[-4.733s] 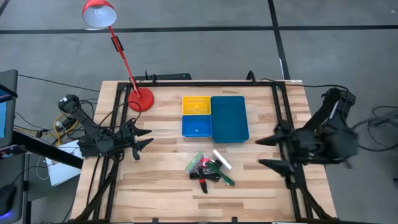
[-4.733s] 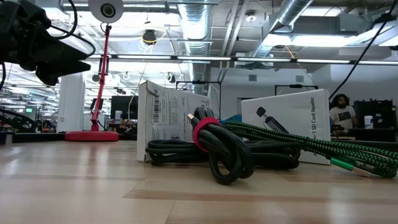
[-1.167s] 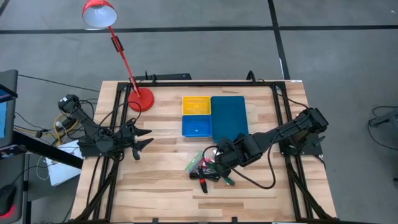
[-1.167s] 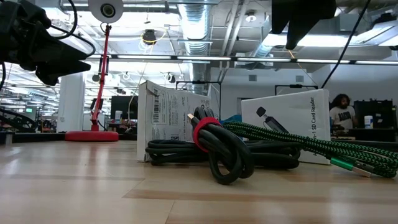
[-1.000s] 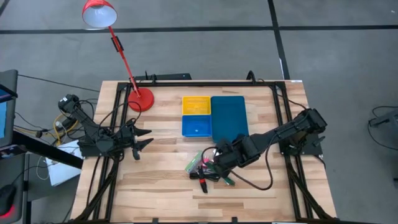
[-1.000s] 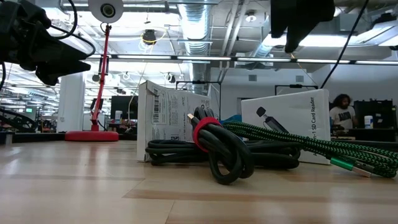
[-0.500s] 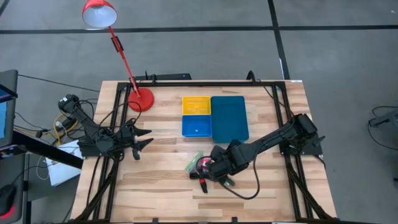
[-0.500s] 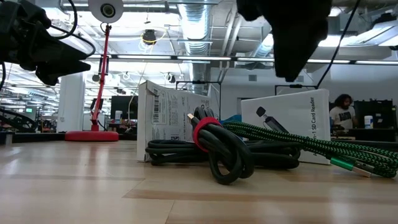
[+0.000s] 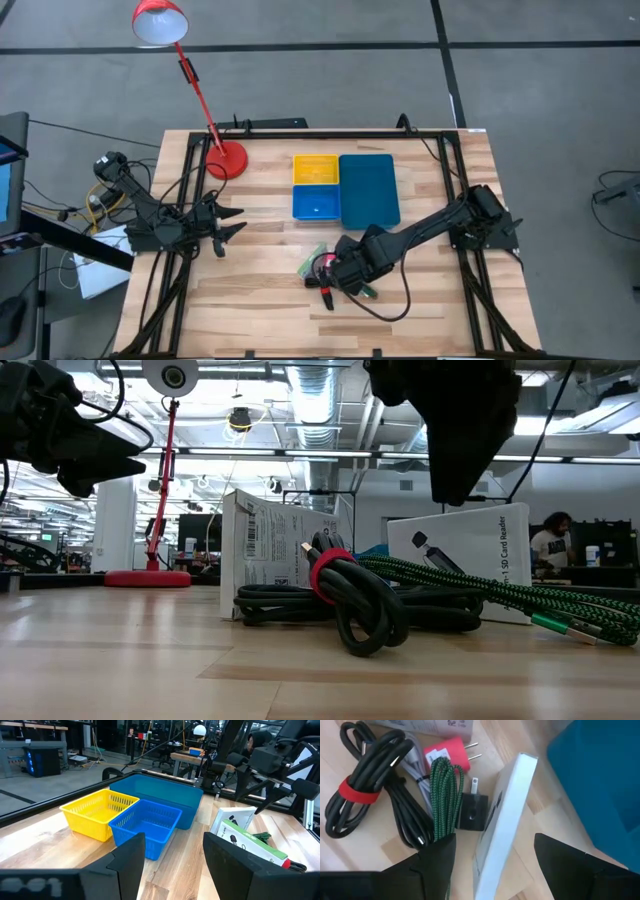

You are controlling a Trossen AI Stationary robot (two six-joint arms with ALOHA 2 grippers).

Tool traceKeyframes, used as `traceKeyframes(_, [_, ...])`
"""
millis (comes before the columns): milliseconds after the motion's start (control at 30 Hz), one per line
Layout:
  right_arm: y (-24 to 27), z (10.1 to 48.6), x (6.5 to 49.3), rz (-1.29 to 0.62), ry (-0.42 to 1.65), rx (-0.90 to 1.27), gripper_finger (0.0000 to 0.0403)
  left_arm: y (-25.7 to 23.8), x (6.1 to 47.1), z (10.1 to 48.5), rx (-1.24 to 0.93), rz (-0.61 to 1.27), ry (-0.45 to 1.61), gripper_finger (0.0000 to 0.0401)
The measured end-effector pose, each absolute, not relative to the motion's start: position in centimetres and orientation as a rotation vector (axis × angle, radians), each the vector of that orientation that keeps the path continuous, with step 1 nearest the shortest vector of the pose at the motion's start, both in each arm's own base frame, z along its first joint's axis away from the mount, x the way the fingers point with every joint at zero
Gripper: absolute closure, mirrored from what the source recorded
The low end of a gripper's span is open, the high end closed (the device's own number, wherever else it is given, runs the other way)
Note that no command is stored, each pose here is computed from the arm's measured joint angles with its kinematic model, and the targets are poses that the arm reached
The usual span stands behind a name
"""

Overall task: Pick and place items into bin
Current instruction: Put the right card reader box into the yellow bin

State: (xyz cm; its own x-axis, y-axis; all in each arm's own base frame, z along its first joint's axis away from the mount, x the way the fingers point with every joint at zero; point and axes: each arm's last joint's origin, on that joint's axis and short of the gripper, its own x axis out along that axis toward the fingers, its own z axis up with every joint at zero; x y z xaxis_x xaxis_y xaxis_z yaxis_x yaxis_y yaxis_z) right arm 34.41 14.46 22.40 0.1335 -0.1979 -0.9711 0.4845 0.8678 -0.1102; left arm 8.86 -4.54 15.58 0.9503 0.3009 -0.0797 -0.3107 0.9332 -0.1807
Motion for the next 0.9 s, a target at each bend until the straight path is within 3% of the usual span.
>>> traceKeyframes(900, [14.43, 22.42, 34.47, -0.512, 1.334, 0.239, 0.0137, -4.54, 8.86, 15.58, -0.195, 0.313, 0.051, 0.0211])
